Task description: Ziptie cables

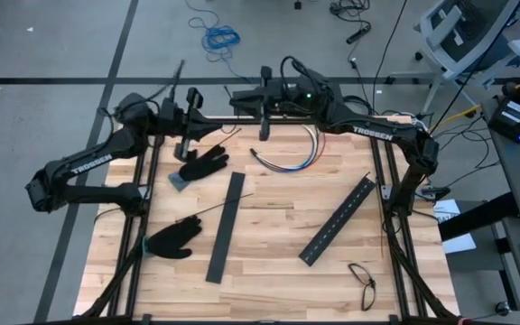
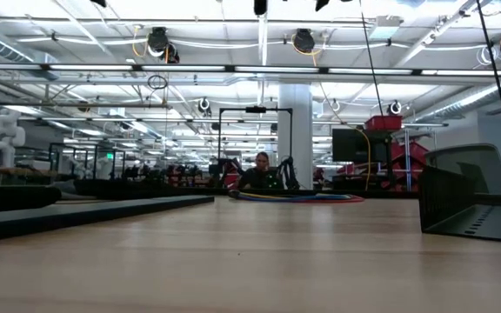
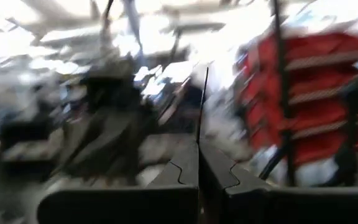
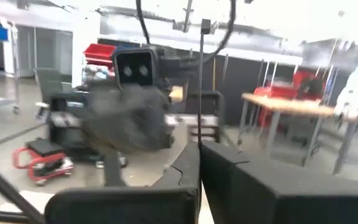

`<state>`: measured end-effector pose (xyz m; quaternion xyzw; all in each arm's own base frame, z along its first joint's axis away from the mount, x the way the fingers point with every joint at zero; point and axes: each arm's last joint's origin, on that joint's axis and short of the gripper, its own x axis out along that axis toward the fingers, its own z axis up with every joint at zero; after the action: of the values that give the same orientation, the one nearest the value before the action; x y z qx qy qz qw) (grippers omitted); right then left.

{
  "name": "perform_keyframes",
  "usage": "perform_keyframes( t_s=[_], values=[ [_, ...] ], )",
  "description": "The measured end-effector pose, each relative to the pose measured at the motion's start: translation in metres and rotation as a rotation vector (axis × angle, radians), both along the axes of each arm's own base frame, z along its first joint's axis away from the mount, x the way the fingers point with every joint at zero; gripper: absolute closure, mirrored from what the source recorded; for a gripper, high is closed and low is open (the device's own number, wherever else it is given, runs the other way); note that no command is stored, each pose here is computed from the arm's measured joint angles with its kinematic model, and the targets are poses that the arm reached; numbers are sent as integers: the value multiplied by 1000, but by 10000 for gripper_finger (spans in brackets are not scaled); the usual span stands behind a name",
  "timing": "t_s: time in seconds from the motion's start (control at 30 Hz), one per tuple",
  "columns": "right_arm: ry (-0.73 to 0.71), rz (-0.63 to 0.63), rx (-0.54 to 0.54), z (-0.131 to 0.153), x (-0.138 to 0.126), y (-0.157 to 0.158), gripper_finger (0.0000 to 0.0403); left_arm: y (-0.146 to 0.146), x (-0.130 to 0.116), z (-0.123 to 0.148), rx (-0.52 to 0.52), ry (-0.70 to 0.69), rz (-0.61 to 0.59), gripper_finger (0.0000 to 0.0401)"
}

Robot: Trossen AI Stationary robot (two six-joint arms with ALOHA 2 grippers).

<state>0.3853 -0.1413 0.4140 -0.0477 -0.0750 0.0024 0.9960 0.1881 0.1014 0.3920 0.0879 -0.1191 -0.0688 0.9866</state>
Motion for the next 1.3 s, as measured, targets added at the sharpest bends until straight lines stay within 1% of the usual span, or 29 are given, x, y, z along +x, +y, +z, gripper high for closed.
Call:
perform_keyframes(
  t_s=[0.07,0.13,0.23,0.3,0.33,0.4,0.47,0.53,0.57,0.6,0.67,0.77,0.83,0.9,0.97,1.03,1.13,1.2,1.27,1.3],
  values=[
    [50,4,42,-5,1,1,403,1,0,-7,25,55,74,401],
    [98,-14,61,-13,5,3,403,0,1,-8,45,59,97,401],
    [146,-72,2,-18,7,6,403,-2,4,-2,69,13,83,401],
    [149,-71,-32,-19,8,7,403,-4,4,4,77,-2,74,401],
    [145,-75,-66,-18,8,7,403,-5,4,7,72,-9,67,401],
    [120,-89,-145,-16,7,6,403,-6,4,13,38,-18,46,401],
    [90,-99,-191,-12,7,5,403,-7,4,14,-48,-8,16,401],
    [67,-97,-205,-10,6,4,403,-7,4,15,-167,-1,-25,401],
    [54,-92,-209,-9,6,4,403,-7,4,17,-206,-10,-45,401],
    [41,-80,-215,-7,6,4,403,-7,4,19,-219,-26,-70,401],
    [7,-82,-222,-4,5,4,403,-9,2,23,-186,-53,-102,401],
    [-48,-76,-173,1,4,4,403,-9,2,22,-53,-70,-69,401],
    [-59,-71,-141,3,4,4,403,-8,4,19,-26,-48,-50,401],
    [-53,-73,-149,2,4,4,403,-6,6,13,-7,-6,-32,401],
    [-47,-78,-188,1,5,5,403,-5,7,8,32,26,-13,401],
    [-37,-84,-208,1,5,5,403,-4,8,7,93,25,30,401],
    [-9,-82,-204,-2,5,5,403,-2,8,7,193,7,148,401],
    [-6,-82,-204,-3,5,5,403,0,9,5,252,22,206,401],
    [2,-82,-194,-4,5,5,403,0,9,5,279,26,223,401],
    [10,-84,-177,-4,6,4,403,0,9,5,271,25,221,401]
  ],
)
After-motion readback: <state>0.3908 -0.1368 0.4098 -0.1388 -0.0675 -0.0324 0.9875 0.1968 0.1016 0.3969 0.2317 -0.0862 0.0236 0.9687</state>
